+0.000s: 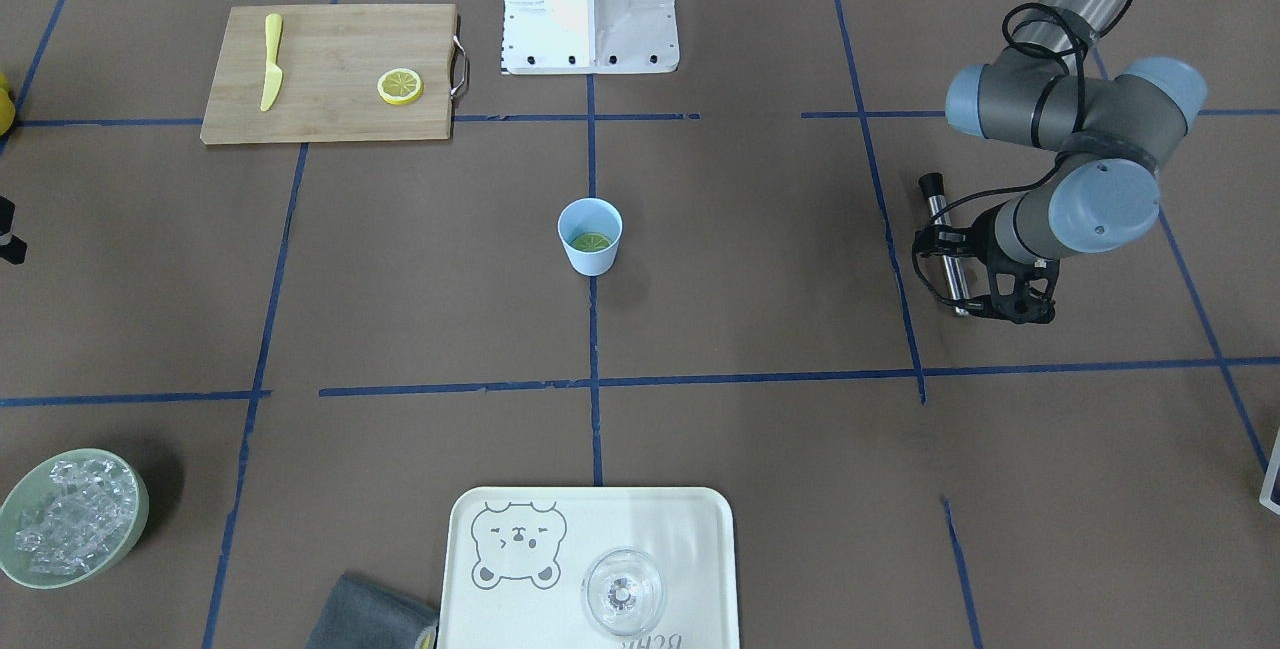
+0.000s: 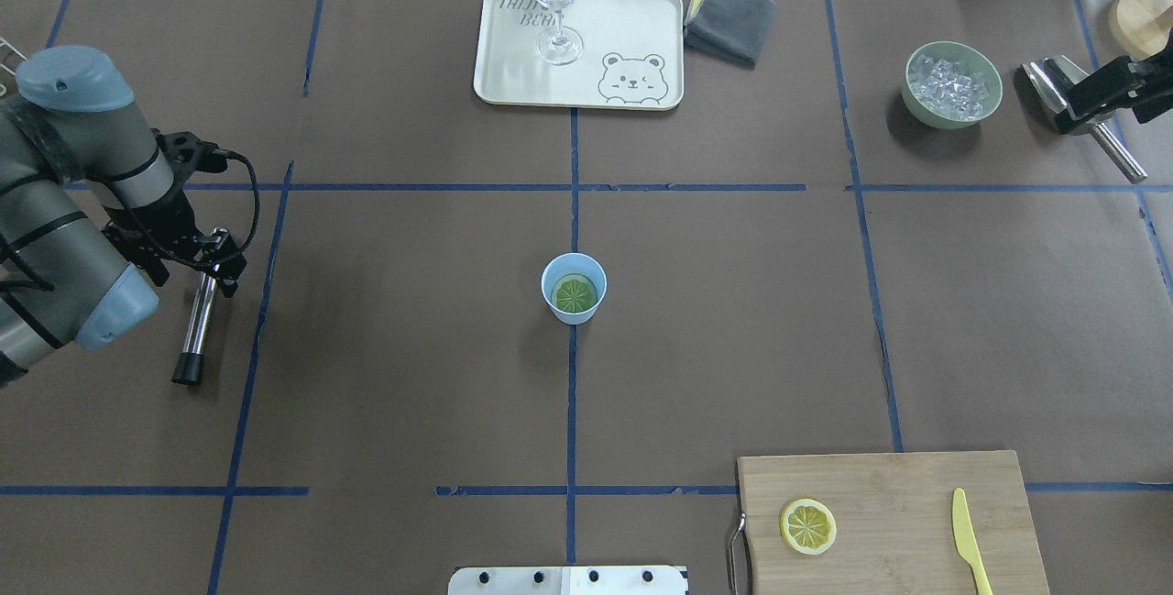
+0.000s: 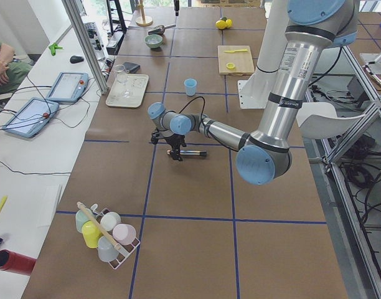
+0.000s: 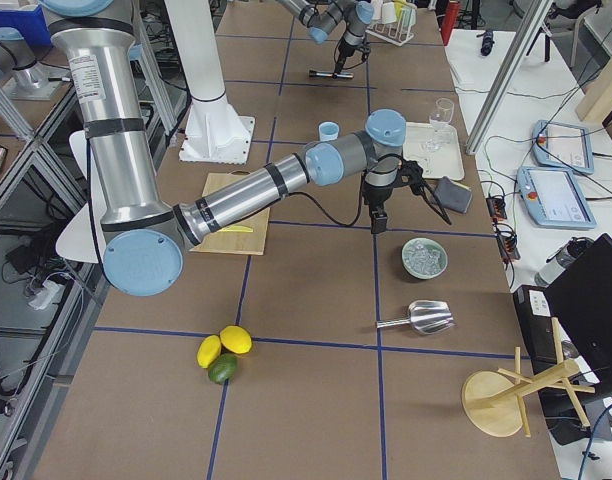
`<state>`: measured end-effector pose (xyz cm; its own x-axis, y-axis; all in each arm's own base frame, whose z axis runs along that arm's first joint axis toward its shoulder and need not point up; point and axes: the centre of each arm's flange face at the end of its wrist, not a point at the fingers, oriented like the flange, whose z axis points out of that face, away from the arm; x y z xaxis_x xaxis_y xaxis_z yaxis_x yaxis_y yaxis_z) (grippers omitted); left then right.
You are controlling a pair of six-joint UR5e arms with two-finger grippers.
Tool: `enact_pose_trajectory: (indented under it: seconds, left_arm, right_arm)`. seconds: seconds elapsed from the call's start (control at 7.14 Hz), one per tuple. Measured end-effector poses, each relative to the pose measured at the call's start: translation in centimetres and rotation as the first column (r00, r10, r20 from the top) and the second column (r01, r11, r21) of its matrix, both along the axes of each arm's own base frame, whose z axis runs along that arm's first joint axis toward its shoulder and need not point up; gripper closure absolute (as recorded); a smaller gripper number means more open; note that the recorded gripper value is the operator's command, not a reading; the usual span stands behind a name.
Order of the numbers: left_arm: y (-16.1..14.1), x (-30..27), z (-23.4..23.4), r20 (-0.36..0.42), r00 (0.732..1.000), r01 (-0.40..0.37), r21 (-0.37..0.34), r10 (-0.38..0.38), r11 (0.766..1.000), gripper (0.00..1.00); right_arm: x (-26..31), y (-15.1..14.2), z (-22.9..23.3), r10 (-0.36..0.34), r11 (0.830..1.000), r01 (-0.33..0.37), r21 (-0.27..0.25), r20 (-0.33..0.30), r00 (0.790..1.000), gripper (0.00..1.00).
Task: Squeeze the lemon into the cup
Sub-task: 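Lower the left gripper onto the steel muddler and grasp it, then lift the steel muddler upright and carry it toward the blue cup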
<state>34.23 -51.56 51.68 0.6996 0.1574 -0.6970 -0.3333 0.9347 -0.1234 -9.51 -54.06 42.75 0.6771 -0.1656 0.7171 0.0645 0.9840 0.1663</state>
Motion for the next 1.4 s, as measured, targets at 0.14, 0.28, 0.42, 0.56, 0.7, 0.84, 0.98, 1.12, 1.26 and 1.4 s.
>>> enact_pose_trajectory:
  seconds: [0.14, 0.28, 0.42, 0.56, 0.7, 0.84, 0.98, 1.12, 1.26, 1.4]
  left_arm:
    - [0.0, 0.0, 0.0, 0.001, 1.0, 0.002, -0.002, -0.002, 1.0, 0.68]
    - [0.0, 0.0, 0.0, 0.002, 1.0, 0.004, -0.004, -0.004, 1.0, 0.9]
    - [0.0, 0.0, -0.1, 0.002, 1.0, 0.005, -0.004, -0.005, 1.0, 1.0]
    - [-0.1, 0.1, -0.3, 0.0, 1.0, 0.005, -0.001, -0.005, 1.0, 1.0]
    - [-0.2, 0.0, -0.7, -0.003, 1.0, 0.008, 0.004, -0.008, 1.0, 1.0]
    - [-0.5, -0.7, -1.2, -0.001, 1.0, 0.022, 0.018, -0.022, 1.0, 1.0]
    - [-1.3, -2.3, -2.4, 0.008, 0.998, 0.054, 0.056, -0.055, 0.997, 1.0]
    - [-2.2, -4.3, -3.7, 0.031, 0.995, 0.093, 0.116, -0.097, 0.989, 1.0]
    - [-3.0, -6.0, -5.3, 0.064, 0.988, 0.127, 0.2, -0.142, 0.972, 1.0]
    - [-3.4, -7.2, -7.8, 0.079, 0.979, 0.159, 0.291, -0.189, 0.943, 1.0]
  right_arm:
    - [0.0, 0.0, 0.0, 0.0, 1.0, 0.0, 0.0, 0.0, 1.0, 0.0]
    - [0.0, 0.0, 0.0, 0.001, 1.0, -0.001, 0.0, 0.0, 1.0, 0.0]
    - [0.0, 0.0, -0.1, 0.001, 1.0, -0.001, 0.0, 0.0, 1.0, 0.0]
    - [0.0, 0.0, -0.1, 0.001, 1.0, -0.001, 0.0, 0.0, 1.0, 0.0]
    - [0.0, 0.0, -0.1, 0.001, 1.0, -0.001, 0.0, 0.001, 1.0, 0.0]
    - [0.0, 0.0, -0.1, 0.001, 1.0, -0.001, -0.001, 0.001, 1.0, 0.0]
    - [0.0, 0.0, -0.1, 0.001, 1.0, -0.001, 0.0, 0.001, 1.0, 0.0]
    - [0.0, 0.0, -0.2, 0.001, 1.0, -0.001, 0.0, 0.001, 1.0, 0.0]
    - [0.0, 0.0, -0.2, 0.002, 1.0, -0.002, 0.0, 0.001, 1.0, 0.0]
    - [0.0, 0.0, -0.2, 0.002, 1.0, -0.002, 0.0, 0.001, 1.0, 0.0]
